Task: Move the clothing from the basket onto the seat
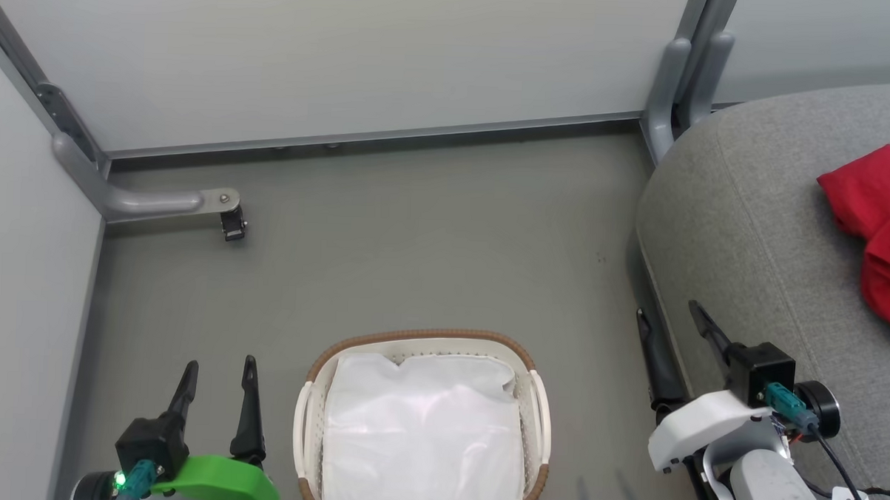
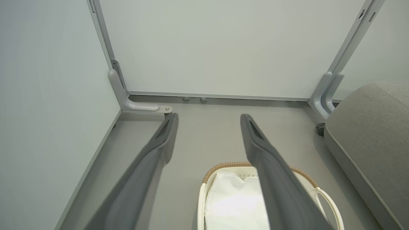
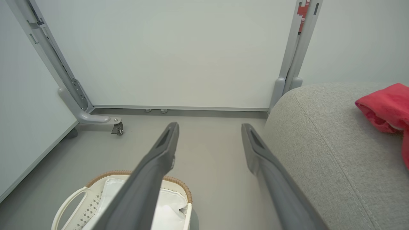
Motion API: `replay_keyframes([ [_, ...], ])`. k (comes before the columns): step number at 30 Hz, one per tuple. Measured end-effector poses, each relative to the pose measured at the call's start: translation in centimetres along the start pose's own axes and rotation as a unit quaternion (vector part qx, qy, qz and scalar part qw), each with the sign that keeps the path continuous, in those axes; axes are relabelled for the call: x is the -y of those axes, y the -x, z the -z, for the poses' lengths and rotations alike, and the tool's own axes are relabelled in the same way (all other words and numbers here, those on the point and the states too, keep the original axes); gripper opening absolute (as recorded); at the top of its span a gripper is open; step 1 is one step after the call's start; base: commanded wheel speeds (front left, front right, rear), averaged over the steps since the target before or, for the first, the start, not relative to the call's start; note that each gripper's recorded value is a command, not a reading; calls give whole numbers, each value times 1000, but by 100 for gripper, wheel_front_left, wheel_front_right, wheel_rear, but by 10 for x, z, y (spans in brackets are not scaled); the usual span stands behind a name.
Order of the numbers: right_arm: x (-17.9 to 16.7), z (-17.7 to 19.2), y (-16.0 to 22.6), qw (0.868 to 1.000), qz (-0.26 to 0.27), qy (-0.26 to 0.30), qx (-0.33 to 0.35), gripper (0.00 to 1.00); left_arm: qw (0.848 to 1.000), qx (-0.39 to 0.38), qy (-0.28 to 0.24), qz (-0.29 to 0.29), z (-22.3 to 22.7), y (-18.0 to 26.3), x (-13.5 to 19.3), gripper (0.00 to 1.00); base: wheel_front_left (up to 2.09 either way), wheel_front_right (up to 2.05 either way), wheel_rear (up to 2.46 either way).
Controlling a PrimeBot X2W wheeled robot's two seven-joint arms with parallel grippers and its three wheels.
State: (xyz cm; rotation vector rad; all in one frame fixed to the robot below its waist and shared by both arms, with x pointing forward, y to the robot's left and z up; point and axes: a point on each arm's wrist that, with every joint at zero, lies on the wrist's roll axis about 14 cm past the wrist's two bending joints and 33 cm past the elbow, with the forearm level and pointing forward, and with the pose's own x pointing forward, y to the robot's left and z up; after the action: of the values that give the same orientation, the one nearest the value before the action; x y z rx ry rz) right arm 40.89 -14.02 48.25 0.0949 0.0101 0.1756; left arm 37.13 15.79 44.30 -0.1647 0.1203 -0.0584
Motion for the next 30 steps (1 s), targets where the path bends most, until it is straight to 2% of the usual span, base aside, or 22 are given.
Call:
replay_keyframes([
  [3, -2, -1, 5, 1000, -2, 0, 1, 100, 1000, -1, 16, -3, 1, 5, -2, 100, 0, 0, 0],
  [4, -2, 2, 7, 1000, -1, 0, -3, 0, 1000, -4, 16, -4, 3, 6, -2, 0, 0, 0, 0],
  [11, 1, 27, 19, 999, 13, -27, -43, 0, 999, -34, 35, -13, 20, 11, -4, 0, 0, 0, 0],
  [21, 13, 22, 20, 991, 46, -120, -39, 0, 991, -37, 124, -40, 17, 11, -14, 0, 0, 0, 0],
  [30, 21, 17, 19, 978, 67, -198, -30, 0, 978, -34, 198, -53, 13, 10, -19, 0, 0, 0, 0],
])
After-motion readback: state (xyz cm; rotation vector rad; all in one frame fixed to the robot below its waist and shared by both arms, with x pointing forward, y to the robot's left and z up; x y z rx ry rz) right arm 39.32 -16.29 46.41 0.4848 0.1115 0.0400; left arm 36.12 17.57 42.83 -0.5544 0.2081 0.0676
